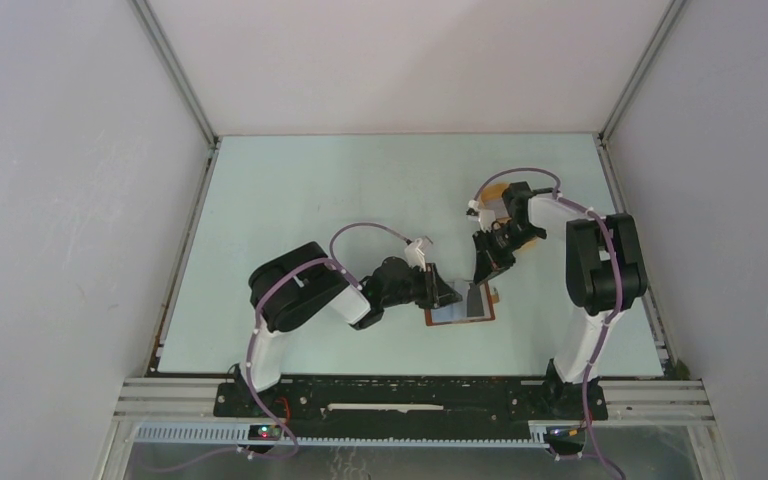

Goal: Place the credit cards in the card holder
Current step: Open the card holder at the center of the board.

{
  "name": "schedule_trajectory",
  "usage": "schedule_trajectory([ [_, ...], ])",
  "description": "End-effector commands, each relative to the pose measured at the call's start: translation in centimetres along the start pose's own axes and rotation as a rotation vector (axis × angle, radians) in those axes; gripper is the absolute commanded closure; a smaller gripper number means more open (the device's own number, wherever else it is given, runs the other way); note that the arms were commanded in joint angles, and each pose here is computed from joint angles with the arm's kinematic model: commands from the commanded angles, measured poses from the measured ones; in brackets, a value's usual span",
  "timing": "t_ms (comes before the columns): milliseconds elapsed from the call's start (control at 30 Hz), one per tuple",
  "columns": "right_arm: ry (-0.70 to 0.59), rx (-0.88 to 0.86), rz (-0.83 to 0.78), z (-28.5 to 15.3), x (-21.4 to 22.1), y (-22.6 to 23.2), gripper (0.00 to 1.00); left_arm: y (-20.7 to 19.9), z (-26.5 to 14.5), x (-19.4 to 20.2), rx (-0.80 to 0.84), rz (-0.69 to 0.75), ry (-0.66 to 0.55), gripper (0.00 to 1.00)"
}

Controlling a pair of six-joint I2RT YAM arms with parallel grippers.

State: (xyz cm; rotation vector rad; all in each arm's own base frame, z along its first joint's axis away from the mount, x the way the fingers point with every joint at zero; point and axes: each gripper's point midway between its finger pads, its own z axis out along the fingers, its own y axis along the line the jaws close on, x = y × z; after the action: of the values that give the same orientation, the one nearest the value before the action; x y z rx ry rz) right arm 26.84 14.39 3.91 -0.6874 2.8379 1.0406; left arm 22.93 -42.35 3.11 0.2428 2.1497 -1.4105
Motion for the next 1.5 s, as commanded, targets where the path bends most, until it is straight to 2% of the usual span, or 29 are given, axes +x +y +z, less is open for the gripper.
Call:
schedule_trajectory([
  [0, 0.009, 0.032, 0.002, 0.7, -0.3, -0.6, 0.86, -1.0, -0.1, -0.4, 0.069, -0.007, -0.019, 0.74],
  [400, 0.03, -0.073, 0.007, 2.2, -0.6, 1.6, 0.85, -1.4, -0.3, -0.5, 0.088, -0.005, -0.023, 0.72],
  [667, 0.026, -0.18, -0.017, 2.2, -0.8, 3.9, 0.85, -0.5, -1.6, -1.2, 0.005, 0.016, -0.05, 0.55],
  [867, 0.044, -0.245, -0.022, 2.9, -0.6, 5.5, 0.83, 0.2, -3.8, -2.3, -0.095, 0.07, -0.084, 0.47],
  [1300, 0.116, -0.197, -0.082, 5.9, 0.0, 6.4, 0.82, -1.1, -8.9, -3.8, -0.113, 0.165, -0.192, 0.48],
  [1467, 0.062, -0.142, -0.167, 4.4, -1.1, 6.8, 0.82, -3.1, -10.5, -4.8, -0.048, 0.222, -0.253, 0.49],
])
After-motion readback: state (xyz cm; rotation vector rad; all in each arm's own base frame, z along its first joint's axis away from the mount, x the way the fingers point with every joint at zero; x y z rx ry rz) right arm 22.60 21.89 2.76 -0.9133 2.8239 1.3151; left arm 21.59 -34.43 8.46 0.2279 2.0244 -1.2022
